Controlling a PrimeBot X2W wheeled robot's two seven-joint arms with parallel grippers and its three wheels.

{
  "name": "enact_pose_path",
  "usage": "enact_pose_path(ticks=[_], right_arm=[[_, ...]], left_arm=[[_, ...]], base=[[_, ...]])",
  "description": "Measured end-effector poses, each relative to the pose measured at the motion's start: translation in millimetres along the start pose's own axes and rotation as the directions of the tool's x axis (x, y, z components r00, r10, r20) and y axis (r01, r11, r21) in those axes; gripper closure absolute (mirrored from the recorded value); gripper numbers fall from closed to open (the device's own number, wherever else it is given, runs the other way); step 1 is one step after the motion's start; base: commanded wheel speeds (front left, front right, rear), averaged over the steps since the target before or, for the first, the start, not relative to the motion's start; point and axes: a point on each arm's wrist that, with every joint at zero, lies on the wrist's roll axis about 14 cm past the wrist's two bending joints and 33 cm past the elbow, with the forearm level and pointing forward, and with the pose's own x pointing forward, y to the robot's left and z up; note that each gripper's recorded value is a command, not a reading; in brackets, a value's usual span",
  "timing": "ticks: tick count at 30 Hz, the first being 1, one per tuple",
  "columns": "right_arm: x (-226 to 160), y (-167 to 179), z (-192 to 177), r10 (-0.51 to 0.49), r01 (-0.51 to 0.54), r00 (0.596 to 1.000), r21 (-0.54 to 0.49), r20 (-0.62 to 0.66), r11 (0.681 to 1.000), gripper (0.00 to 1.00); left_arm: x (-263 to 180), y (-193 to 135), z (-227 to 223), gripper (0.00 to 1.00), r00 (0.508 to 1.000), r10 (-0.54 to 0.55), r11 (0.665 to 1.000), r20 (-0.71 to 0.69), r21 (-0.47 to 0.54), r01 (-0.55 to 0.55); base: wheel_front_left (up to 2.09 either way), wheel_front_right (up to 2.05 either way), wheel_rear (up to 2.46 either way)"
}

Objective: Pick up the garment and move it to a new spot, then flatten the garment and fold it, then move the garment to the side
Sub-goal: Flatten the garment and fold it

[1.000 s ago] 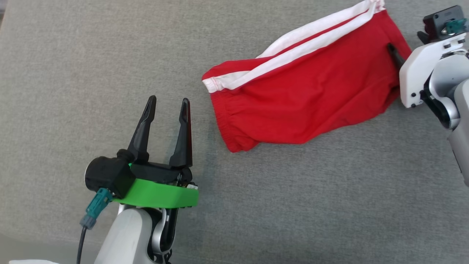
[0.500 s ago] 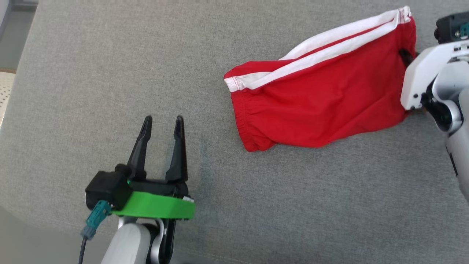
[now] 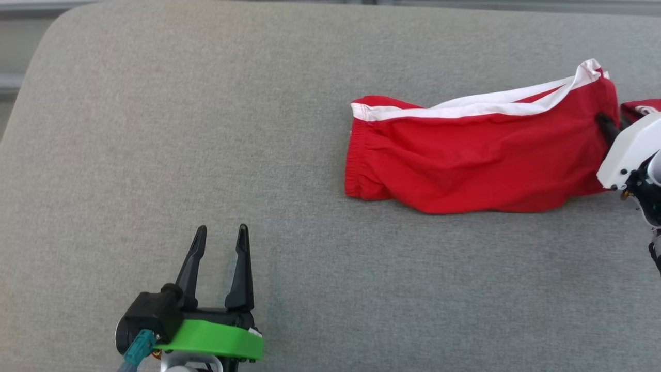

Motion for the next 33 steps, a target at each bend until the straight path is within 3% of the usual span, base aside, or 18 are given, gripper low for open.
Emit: enact_pose_path(ticks=[5,11,12,16,21,28,33], right_arm=[[-26,2,33,0.002,-0.003,0.996,0.016,0.091,1.000,1.00],[-39,84,38,0.193,-0.192,0.975,-0.015,0.110,0.981,1.00],[-41,118,36,0.264,-0.265,0.958,0.002,0.111,0.964,1.00],[-44,171,27,0.369,-0.372,0.926,0.021,0.084,0.928,1.00],[-37,182,13,0.371,-0.371,0.927,-0.007,0.052,0.928,1.00],[-28,209,14,0.445,-0.451,0.891,0.065,0.087,0.890,1.00],[-16,218,7,0.449,-0.453,0.891,0.067,0.069,0.889,1.00]], left_arm=[[-6,-13,4,0.00,0.999,-0.038,0.999,0.012,-0.011,0.038],[-10,-25,3,0.00,0.998,-0.065,0.997,0.011,-0.035,0.065],[-10,-29,-2,0.00,0.997,-0.073,0.997,-0.004,-0.040,0.073],[-11,-31,-8,0.00,0.997,-0.077,0.996,-0.022,-0.041,0.076],[-11,-31,-10,0.00,0.997,-0.078,0.996,-0.029,-0.042,0.076],[-15,-28,-11,0.00,0.997,-0.067,0.997,-0.035,-0.045,0.066],[-18,-31,-15,0.00,0.996,-0.075,0.996,-0.047,-0.054,0.073]], base=[[0.00,0.00,0.00],[0.00,0.00,0.00],[0.00,0.00,0.00],[0.00,0.00,0.00],[0.00,0.00,0.00],[0.00,0.00,0.00],[0.00,0.00,0.00]])
